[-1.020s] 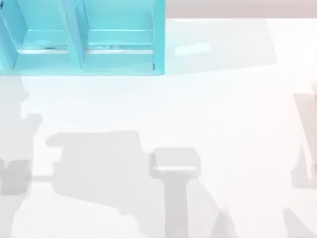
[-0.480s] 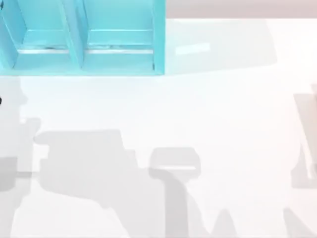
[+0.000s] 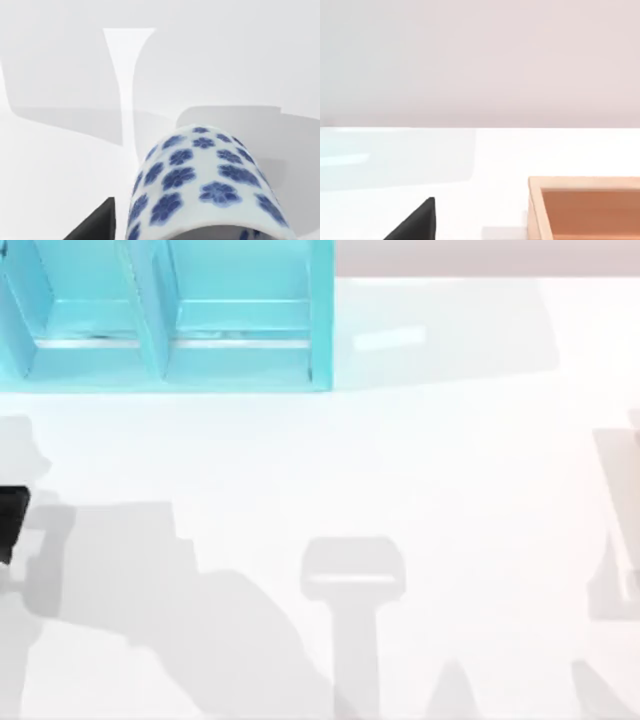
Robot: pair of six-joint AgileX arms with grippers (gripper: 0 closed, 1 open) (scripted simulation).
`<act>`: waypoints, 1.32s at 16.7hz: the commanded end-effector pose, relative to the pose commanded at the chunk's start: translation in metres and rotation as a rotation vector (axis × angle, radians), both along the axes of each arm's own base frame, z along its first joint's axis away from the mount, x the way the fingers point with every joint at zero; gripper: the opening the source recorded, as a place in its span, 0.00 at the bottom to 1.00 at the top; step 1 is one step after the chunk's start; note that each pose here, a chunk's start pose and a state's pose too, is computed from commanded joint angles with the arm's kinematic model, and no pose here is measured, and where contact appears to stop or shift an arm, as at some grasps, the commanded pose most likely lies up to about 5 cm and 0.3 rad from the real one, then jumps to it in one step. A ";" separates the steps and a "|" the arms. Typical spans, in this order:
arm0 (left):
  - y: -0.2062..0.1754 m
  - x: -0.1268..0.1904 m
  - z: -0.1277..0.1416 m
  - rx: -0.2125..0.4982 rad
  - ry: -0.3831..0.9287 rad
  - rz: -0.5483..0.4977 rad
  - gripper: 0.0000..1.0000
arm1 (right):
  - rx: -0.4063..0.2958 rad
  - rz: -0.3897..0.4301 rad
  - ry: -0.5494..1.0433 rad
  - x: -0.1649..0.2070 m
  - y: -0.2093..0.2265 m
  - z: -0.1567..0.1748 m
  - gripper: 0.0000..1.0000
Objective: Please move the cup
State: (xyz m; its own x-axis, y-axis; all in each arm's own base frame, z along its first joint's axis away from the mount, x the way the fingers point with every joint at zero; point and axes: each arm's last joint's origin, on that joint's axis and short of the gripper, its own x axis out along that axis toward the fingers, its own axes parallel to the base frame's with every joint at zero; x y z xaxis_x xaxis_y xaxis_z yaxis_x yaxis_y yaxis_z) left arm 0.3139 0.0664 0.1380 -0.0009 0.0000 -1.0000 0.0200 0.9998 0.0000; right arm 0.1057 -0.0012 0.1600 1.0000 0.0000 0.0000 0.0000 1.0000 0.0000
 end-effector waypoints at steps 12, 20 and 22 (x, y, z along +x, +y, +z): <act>0.000 0.000 0.000 0.000 0.000 0.000 0.32 | 0.000 0.000 0.000 0.000 0.000 0.000 1.00; 0.000 0.000 0.000 0.000 0.000 0.000 0.00 | 0.000 0.000 0.000 0.000 0.000 0.000 1.00; 0.000 0.000 0.000 0.000 0.000 0.000 0.00 | 0.000 0.000 0.000 0.000 0.000 0.000 1.00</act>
State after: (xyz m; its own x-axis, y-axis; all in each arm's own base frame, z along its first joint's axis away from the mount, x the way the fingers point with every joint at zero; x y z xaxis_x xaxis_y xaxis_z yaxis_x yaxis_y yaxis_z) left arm 0.3139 0.0664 0.1380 -0.0009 0.0000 -1.0000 0.0200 0.9998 0.0000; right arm 0.1057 -0.0012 0.1600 1.0000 0.0000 0.0000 0.0000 1.0000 0.0000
